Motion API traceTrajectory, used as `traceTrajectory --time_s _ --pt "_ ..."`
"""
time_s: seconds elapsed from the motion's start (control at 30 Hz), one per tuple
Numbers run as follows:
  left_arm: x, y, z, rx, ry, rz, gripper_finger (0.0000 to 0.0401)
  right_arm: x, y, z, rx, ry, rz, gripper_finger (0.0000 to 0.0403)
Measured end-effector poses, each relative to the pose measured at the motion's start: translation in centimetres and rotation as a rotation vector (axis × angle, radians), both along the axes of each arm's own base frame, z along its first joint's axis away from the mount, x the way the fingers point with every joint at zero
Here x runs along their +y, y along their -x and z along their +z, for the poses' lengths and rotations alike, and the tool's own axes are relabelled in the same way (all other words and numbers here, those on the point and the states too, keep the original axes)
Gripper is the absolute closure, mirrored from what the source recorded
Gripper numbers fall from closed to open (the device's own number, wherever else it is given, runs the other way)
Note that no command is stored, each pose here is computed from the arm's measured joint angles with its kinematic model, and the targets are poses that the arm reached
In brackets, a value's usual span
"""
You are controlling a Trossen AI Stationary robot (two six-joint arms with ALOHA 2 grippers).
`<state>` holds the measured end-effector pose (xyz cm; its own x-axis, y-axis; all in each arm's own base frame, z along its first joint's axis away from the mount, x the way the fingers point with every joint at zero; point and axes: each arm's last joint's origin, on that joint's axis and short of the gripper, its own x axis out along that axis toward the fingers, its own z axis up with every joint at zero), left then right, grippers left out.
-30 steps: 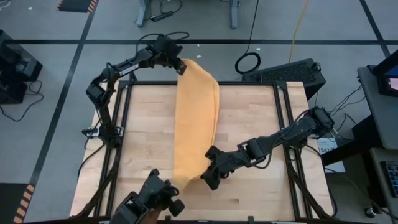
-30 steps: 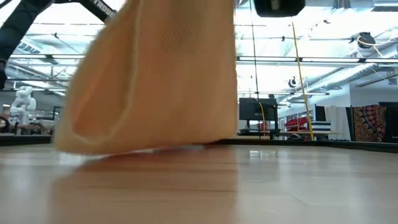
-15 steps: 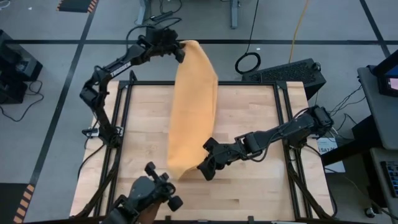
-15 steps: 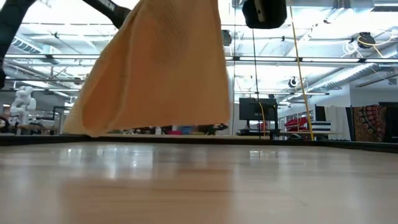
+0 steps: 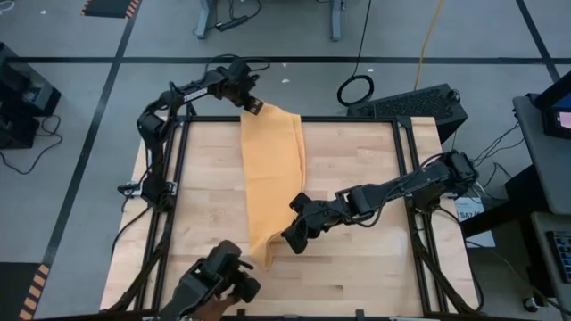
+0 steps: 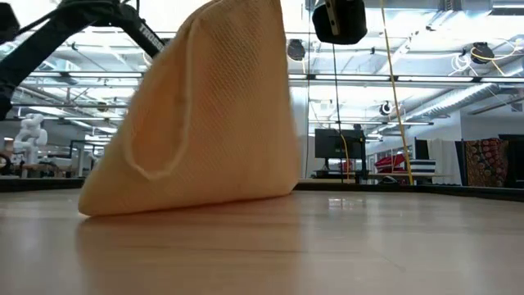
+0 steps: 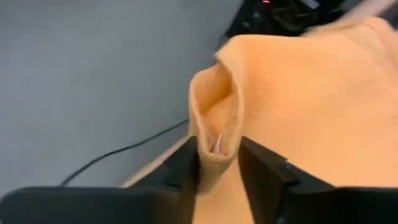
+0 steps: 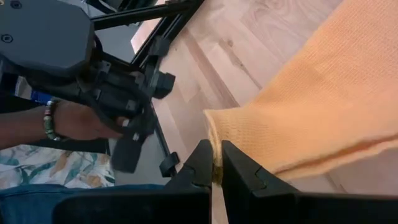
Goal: Roll towel
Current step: Roll the yellow towel
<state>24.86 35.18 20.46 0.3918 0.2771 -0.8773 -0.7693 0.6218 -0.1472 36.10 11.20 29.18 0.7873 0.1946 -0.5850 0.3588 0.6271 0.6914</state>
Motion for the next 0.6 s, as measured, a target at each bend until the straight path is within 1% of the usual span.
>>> traceTrajectory --time_s 0.1,0.2,0.27,0.4,0.5,0.6 --pt "-0.2 -0.6 0.8 -0.086 0.003 -0.028 0.0238 0.0 0.0 0.0 0.000 -0.001 0.000 0.0399" --pt "-0.5 -1.1 2.5 -0.184 -0.036 -0.072 0.0197 0.0 0.0 0.0 0.001 -0.003 0.003 0.0399" --pt "-0.8 -1.1 3.9 -0.234 -0.070 -0.071 0.0175 0.0 0.0 0.0 0.001 -0.005 0.002 0.0399" --pt "-1.1 -0.4 6.3 -0.260 -0.120 -0.042 0.0139 0.0 0.0 0.0 0.004 -0.015 -0.004 0.0399" --pt "-1.1 0.4 7.6 -0.243 -0.104 0.000 0.0116 0.0 0.1 0.1 0.019 -0.072 0.007 0.0399" --pt "-1.6 1.1 8.8 -0.256 -0.074 0.026 0.0098 -0.2 0.5 0.8 0.020 -0.112 0.038 0.0399"
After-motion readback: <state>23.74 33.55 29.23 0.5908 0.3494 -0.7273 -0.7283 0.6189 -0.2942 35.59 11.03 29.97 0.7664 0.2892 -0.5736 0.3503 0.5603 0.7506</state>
